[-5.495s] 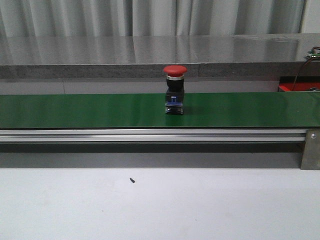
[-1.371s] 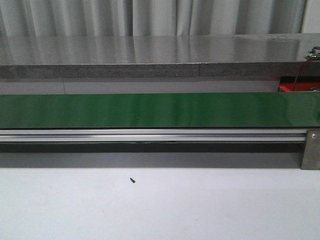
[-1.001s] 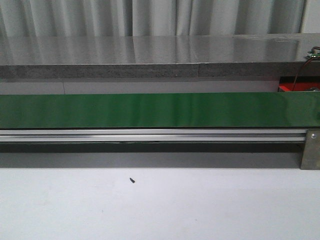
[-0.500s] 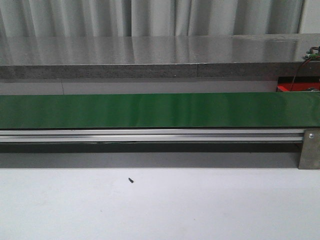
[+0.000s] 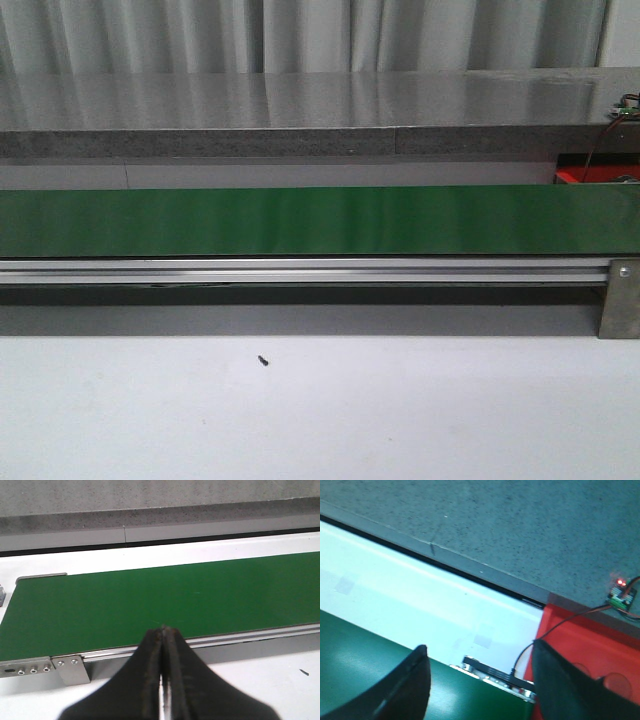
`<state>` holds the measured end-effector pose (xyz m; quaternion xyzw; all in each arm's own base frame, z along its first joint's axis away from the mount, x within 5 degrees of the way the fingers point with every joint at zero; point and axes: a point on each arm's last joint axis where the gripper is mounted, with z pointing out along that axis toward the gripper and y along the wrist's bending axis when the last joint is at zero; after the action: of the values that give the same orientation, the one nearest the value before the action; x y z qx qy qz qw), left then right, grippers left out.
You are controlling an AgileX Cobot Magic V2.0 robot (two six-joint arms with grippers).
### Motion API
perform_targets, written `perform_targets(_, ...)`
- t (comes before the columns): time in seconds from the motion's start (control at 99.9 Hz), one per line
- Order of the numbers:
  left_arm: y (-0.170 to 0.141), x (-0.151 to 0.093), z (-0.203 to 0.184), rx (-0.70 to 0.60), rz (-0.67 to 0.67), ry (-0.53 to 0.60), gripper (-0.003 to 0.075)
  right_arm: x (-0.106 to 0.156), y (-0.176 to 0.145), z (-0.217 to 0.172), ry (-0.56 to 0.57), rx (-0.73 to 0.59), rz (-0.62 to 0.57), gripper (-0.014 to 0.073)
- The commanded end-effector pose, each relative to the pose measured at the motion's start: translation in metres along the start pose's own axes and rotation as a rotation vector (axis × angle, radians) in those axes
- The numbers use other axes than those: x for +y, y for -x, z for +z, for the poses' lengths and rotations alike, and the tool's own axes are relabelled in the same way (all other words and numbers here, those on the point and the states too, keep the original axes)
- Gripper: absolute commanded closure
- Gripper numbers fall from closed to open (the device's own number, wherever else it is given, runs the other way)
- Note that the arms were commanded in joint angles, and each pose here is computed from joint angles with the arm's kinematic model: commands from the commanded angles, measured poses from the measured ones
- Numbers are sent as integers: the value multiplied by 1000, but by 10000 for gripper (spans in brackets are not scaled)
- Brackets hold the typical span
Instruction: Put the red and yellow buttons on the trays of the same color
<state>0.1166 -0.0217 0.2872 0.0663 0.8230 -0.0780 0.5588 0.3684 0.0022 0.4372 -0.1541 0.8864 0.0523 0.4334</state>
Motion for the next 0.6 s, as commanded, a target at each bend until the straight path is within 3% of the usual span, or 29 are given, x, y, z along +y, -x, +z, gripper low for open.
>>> perform_targets(0.0,14,0,-3,-92,-10,8,740,24,4,-43,-17,-164,-7,146)
perform_targets(0.4,14,0,-3,-90,-10,7,740,65,-119,-79,-78,-223,55,151)
perform_targets(0.591,14,0,-3,-90,-10,7,740,76,-174,-85,-101,-208,90,248)
